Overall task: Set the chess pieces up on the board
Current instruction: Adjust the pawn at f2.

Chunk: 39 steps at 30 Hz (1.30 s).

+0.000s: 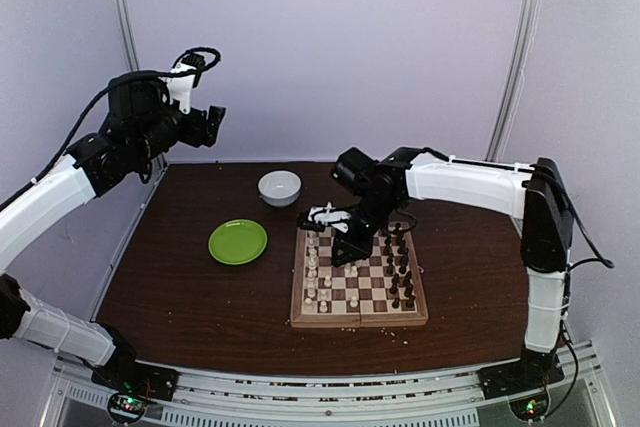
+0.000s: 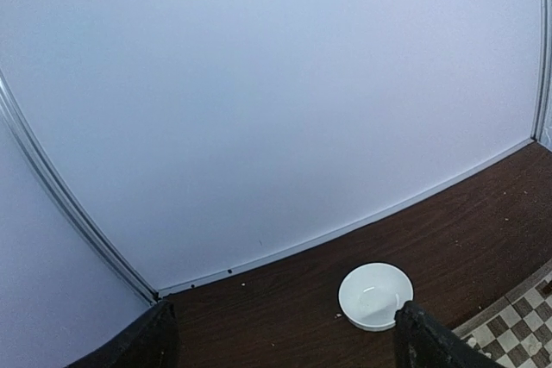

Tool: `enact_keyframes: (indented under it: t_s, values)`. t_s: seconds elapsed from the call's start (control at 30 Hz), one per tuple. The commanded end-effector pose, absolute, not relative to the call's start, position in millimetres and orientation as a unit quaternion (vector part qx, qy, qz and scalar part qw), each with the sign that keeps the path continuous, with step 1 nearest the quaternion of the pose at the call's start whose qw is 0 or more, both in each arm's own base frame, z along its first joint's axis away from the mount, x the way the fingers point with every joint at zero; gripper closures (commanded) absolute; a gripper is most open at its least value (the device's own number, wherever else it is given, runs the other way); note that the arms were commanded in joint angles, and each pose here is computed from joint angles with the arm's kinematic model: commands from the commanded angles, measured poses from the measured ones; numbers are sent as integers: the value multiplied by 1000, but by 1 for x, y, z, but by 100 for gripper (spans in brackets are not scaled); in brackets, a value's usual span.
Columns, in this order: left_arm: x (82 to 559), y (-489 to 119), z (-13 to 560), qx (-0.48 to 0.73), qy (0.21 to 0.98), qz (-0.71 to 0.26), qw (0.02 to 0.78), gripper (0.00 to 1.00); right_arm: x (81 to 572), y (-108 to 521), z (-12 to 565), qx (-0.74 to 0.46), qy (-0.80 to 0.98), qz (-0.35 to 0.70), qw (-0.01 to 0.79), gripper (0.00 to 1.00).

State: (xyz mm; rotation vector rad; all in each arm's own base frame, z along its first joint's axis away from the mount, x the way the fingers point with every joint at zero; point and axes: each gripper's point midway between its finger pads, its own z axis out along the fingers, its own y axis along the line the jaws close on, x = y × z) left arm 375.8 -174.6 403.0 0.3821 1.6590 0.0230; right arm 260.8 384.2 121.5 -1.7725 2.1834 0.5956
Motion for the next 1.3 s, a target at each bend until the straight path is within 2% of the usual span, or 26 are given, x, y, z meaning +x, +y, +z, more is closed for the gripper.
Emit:
enact_keyframes:
  t_s: [0.0,0.4,1.27]
  values:
    - [370,-169,423,154,712,7,685,12,256,390,93,-601,769,193,103,92]
    - [371,-171,420,155,714,5,683,12,253,388,58,-597,779,181,64,96]
    - [378,-177,408,168,724,7,669,12,257,399,57,-598,779,180,64,97]
